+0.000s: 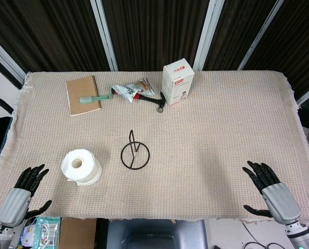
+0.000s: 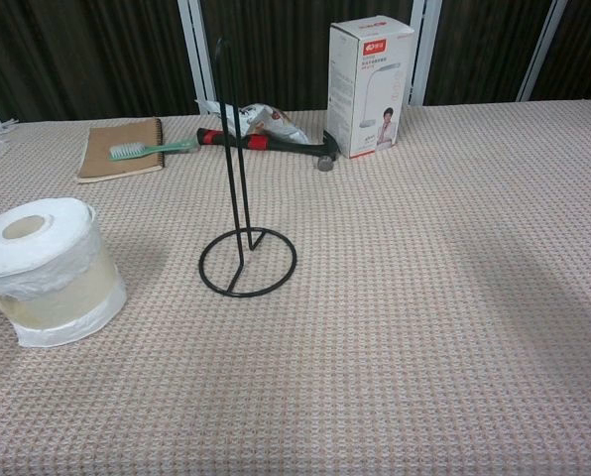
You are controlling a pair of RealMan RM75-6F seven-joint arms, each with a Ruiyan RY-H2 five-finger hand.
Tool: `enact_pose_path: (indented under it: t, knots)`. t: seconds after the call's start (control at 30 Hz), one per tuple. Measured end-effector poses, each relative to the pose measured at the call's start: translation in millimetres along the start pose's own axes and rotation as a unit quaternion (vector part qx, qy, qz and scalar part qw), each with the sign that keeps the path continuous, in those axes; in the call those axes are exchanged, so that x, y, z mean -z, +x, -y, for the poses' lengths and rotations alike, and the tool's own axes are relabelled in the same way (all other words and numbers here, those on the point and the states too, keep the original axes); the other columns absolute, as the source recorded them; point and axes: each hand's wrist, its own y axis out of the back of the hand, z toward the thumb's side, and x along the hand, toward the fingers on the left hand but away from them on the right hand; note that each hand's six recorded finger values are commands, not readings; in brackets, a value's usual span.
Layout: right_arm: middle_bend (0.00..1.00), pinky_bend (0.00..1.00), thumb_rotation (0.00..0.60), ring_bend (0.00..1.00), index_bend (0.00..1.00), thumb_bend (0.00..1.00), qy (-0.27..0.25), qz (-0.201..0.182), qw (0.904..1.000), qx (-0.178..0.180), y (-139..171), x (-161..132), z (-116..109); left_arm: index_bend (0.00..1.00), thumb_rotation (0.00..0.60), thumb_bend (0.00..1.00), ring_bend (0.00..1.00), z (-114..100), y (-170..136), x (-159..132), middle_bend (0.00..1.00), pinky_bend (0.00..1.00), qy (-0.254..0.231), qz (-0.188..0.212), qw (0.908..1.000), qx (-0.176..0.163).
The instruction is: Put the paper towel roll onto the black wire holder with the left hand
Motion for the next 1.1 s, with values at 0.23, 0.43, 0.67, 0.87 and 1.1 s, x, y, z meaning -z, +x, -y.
enact_pose_path:
  t: [0.23, 0.43, 0.67, 0.87, 1.1]
  knots:
    - [0.00, 0.00, 0.600, 0.00, 0.00, 0.00, -0.004, 0.002, 1.0000, -0.001, 0.4, 0.8, -0.5, 0.00, 0.600, 0.27, 0.00, 5.0, 5.9, -3.1, 0.00, 0.02, -0.033, 0.008, 0.9994, -0.002]
    - [0.00, 0.00, 0.600, 0.00, 0.00, 0.00, -0.005, 0.005, 1.0000, -0.001, 0.7, 1.9, -1.0, 0.00, 0.600, 0.29, 0.00, 12.0, 17.1, -6.5, 0.00, 0.03, -0.097, 0.015, 0.9951, -0.011]
    - [0.00, 0.00, 0.600, 0.00, 0.00, 0.00, -0.007, 0.023, 0.9997, 0.004, 0.0, 6.6, -4.2, 0.00, 0.600, 0.29, 0.00, 48.6, 58.6, -1.5, 0.00, 0.02, -0.207, -0.019, 0.9781, -0.013]
    - [0.00, 0.00, 0.600, 0.00, 0.00, 0.00, -0.006, 0.037, 0.9992, 0.011, -0.8, 11.1, -7.8, 0.00, 0.600, 0.29, 0.00, 66.1, 76.1, -2.8, 0.00, 0.02, -0.222, -0.028, 0.9746, 0.004]
    - [0.00, 0.00, 0.600, 0.00, 0.00, 0.00, -0.006, 0.040, 0.9991, 0.012, -0.1, 12.7, -9.2, 0.00, 0.600, 0.29, 0.00, 74.5, 88.2, -11.4, 0.00, 0.02, -0.261, -0.026, 0.9649, 0.018]
